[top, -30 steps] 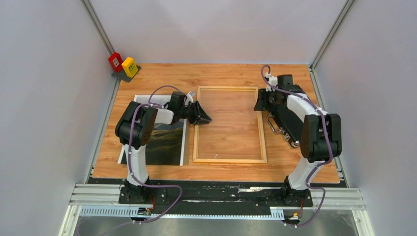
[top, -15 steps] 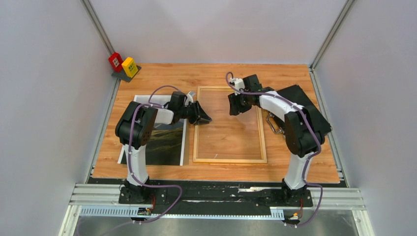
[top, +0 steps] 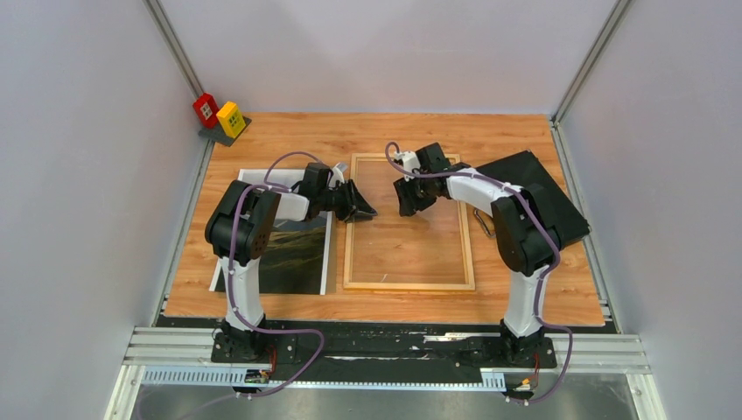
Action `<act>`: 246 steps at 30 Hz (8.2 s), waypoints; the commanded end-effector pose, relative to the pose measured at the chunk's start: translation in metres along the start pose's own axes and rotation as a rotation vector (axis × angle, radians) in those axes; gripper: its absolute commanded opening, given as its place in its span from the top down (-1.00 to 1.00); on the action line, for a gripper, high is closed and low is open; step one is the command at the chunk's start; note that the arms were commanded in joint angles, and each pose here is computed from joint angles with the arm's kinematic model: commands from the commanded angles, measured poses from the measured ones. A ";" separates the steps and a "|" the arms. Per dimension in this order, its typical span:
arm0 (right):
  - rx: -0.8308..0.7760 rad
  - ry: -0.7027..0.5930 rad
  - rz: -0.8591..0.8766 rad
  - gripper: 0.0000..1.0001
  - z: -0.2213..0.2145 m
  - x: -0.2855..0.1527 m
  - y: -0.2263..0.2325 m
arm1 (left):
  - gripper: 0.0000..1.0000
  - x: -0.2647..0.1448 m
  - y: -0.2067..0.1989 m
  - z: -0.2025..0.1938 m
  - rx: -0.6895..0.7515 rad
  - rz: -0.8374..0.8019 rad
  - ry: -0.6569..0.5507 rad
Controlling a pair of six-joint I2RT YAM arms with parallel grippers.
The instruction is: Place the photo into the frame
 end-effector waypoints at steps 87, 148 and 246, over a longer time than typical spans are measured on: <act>0.044 -0.291 -0.149 -0.45 0.051 -0.100 -0.027 | -0.35 -0.110 -0.049 0.100 0.589 0.319 -0.247; 0.275 -0.301 -0.128 -0.42 -0.016 -0.118 -0.085 | -0.70 -0.012 -0.063 0.182 0.631 0.286 -0.226; -0.245 -0.241 0.274 -0.52 0.094 -0.028 0.176 | -0.96 -0.357 0.163 -0.007 0.291 0.706 0.036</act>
Point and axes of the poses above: each gripper's point midway between its finger pads, its own x axis out along the fingers, its own y axis along the line the jaws close on, z = x × y, the point moved 5 cm from there along -x, back along the fingers, and after that the axes turned 12 degrees about x, right-handed, at the moved point
